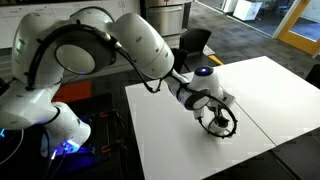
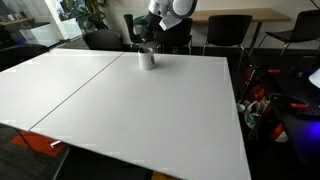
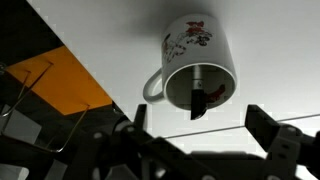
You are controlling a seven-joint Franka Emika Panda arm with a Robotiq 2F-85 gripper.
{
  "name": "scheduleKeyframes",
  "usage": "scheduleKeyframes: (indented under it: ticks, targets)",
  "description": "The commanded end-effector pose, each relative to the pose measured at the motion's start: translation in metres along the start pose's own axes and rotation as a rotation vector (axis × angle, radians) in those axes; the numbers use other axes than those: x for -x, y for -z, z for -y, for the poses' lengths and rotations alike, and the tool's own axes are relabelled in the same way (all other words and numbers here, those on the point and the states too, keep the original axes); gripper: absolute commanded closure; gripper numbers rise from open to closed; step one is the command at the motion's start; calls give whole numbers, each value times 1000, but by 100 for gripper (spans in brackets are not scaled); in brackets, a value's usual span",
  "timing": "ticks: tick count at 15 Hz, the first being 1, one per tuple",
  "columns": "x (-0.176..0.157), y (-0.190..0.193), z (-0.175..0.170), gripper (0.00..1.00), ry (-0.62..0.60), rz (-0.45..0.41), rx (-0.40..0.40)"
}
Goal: Take the pen out of the mug and put it on the table
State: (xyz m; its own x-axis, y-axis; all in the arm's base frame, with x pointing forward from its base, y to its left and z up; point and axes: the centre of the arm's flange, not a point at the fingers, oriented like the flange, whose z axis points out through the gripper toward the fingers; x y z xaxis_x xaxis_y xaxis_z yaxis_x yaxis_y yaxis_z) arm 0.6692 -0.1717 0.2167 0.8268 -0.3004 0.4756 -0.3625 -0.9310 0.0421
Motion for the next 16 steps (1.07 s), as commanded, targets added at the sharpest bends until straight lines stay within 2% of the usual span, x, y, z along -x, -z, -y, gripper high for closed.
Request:
scheduleKeyframes:
  ticks: [1, 5, 16]
  targets:
    - [-14, -18, 2, 0, 12, -7, -28]
    - [-19, -26, 5, 0, 22, -7, -54]
    - [-45, -46, 2, 0, 16, -33, -62]
